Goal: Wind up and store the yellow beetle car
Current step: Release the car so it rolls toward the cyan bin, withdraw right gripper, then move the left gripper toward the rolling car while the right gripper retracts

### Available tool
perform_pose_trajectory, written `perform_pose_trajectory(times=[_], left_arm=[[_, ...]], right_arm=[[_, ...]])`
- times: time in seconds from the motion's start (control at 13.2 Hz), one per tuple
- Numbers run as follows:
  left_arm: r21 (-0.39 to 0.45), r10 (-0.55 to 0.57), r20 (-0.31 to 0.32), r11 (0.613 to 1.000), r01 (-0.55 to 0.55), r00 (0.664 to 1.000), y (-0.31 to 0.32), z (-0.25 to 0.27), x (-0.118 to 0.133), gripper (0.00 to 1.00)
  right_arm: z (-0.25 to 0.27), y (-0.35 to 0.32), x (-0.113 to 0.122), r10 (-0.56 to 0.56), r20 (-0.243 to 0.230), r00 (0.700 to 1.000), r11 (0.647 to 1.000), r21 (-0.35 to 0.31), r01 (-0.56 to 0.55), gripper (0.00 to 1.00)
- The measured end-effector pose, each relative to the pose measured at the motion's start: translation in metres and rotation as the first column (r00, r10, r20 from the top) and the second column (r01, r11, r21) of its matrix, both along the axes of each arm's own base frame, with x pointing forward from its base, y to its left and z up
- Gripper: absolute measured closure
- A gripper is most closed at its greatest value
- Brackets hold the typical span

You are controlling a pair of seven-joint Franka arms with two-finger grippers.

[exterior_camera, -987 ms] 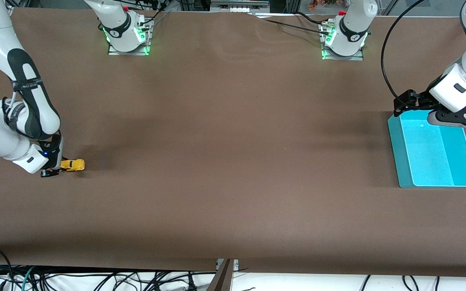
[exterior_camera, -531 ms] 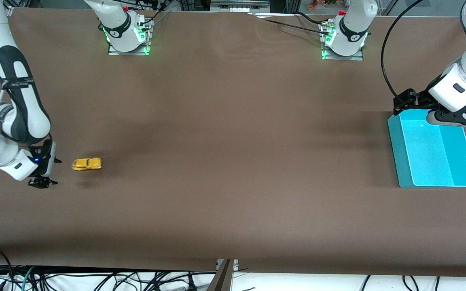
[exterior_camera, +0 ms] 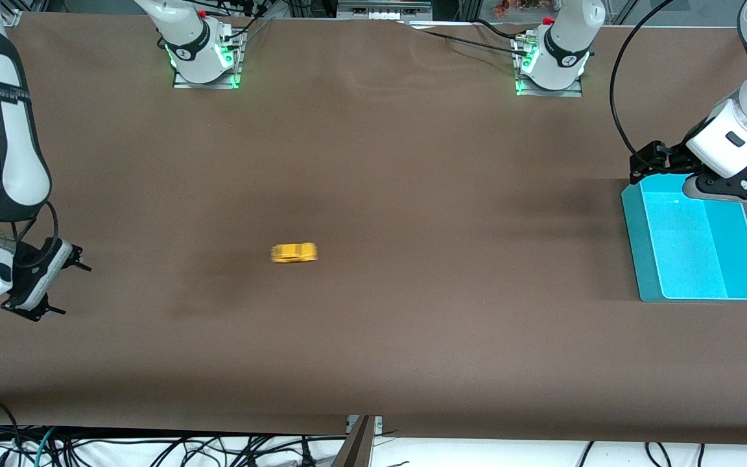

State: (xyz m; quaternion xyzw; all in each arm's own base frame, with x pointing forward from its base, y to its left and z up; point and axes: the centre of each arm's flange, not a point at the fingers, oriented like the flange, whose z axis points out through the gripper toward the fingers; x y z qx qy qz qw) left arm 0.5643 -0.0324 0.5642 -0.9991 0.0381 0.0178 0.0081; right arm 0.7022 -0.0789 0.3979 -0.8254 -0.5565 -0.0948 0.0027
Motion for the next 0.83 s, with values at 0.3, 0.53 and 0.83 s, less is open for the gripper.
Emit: perform_pose_trajectory(times=[0.3, 0.53, 0.83], left_arm=[[0.000, 0.000, -0.001, 1.000, 0.000, 1.000, 0.000, -0.001, 0.000, 0.00], [0.000, 0.000, -0.002, 1.000, 0.000, 1.000, 0.000, -0.001, 0.000, 0.00], [0.000, 0.000, -0.021, 1.000, 0.000, 1.000, 0.000, -0.010, 0.003, 0.00]], right_arm=[[0.042, 0.034, -0.013, -0.412, -0.113, 0.904, 0.906, 0.056, 0.420, 0.00], [0.079, 0.064, -0.018, -0.497, -0.140, 0.857, 0.863, 0.026, 0.505, 0.00], [0.124, 0.079, -0.027, -0.554, -0.201, 0.808, 0.828, -0.028, 0.561, 0.00]])
